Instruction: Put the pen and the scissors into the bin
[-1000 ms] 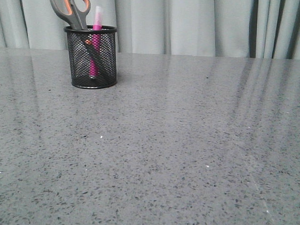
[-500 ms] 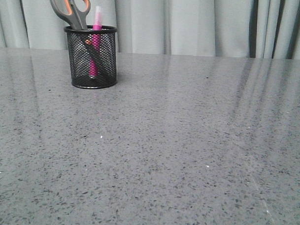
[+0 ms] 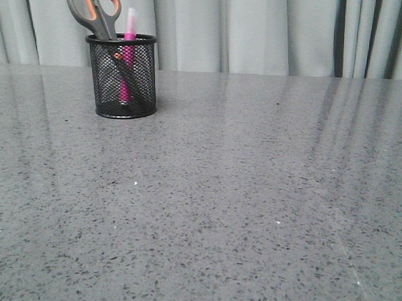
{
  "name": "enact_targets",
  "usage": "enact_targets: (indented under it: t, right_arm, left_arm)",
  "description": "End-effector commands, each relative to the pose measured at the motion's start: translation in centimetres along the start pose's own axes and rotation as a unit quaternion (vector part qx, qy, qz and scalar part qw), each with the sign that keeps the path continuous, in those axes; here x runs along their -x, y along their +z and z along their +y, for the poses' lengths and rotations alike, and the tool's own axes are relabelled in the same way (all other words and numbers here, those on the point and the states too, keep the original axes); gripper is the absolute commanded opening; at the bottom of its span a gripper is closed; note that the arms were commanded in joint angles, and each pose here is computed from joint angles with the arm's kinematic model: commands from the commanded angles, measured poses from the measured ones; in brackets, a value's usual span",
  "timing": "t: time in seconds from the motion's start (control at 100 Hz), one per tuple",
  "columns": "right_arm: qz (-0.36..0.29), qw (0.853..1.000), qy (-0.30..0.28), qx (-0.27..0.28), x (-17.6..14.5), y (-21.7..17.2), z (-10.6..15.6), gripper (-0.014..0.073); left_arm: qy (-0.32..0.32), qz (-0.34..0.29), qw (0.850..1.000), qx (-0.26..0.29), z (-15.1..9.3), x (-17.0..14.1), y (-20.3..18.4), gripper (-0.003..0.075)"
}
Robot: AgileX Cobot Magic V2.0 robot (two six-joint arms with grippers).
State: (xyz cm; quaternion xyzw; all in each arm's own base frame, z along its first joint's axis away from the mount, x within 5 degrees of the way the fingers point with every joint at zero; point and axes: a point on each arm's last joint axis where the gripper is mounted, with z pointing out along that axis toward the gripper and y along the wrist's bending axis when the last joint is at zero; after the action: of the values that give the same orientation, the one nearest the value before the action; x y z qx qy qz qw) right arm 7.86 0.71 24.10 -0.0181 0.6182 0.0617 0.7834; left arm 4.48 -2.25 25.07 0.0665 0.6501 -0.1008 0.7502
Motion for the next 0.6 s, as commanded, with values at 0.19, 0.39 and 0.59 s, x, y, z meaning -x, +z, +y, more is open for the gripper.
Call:
enact_targets:
  t: [0.19,0.39,0.59]
  right_arm:
    - [-0.048,0.999,-0.005,-0.015,1.5,0.2,-0.2,-0.0069]
    - [-0.048,0.999,-0.005,-0.015,1.5,0.2,-0.2,-0.0069]
    - [-0.048,0.999,-0.005,-0.015,1.5,0.2,-0.2,-0.0069]
  left_arm:
    - [-0.035,0.006,0.994,0.1,1.7,0.3,-0.4,-0.0022]
    - [-0.014,-0.009,0.991,0.131,2.4,-0.9,-0.3,-0.0022]
    - [-0.016,0.018,0.991,0.13,2.7,-3.6,-0.2,-0.0022]
